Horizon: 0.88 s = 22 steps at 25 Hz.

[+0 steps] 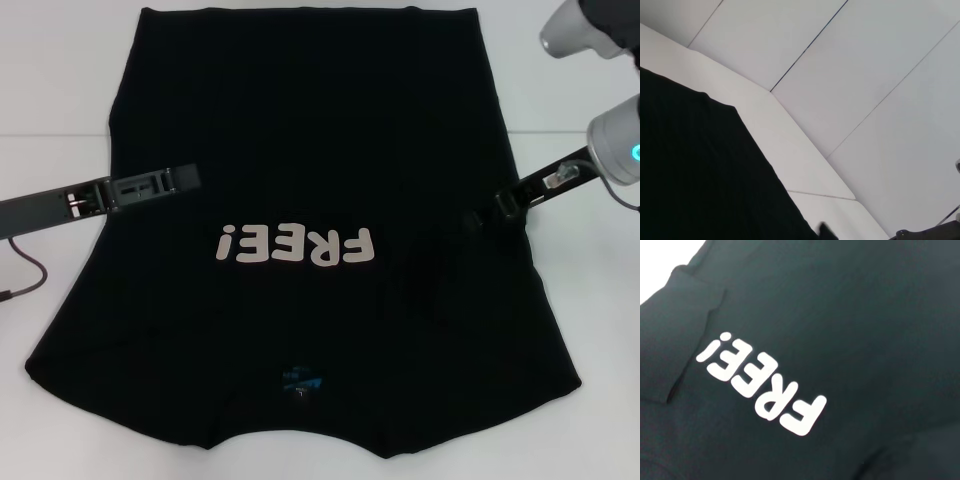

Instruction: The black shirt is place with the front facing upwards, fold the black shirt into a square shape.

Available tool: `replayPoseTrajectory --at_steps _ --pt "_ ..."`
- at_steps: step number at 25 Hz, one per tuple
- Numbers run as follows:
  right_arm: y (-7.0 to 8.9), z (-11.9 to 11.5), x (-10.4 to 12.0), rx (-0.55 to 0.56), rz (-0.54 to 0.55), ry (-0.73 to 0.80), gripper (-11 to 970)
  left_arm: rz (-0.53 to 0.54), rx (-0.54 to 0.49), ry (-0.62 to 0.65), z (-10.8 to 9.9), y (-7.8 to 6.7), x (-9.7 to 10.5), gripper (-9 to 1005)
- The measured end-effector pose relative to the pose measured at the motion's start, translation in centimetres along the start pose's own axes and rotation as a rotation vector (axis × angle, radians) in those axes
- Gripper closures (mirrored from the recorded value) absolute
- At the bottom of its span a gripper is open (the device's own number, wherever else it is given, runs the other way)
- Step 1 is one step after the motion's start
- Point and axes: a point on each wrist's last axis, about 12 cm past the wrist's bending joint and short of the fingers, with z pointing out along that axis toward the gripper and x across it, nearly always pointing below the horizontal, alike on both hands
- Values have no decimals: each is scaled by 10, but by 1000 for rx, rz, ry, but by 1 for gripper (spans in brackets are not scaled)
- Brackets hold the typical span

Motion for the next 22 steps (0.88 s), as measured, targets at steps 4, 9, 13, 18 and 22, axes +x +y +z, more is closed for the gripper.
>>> replayPoseTrajectory --at_steps 4,9,13,18,22 --pt "-10 -7 7 -13 66 -29 763 -8 2 -6 -1 0 -2 319" --pt "-35 -35 30 -143 295 -144 653 -152 -18 71 -21 2 -2 328" --pt "-47 -55 43 -233 413 -197 352 -319 -86 200 -49 5 5 335" --pt "-53 -62 54 -260 469 -232 252 -447 -204 243 -72 14 19 343" --pt "-54 -60 57 -260 476 -239 252 -469 -241 212 -84 18 26 350"
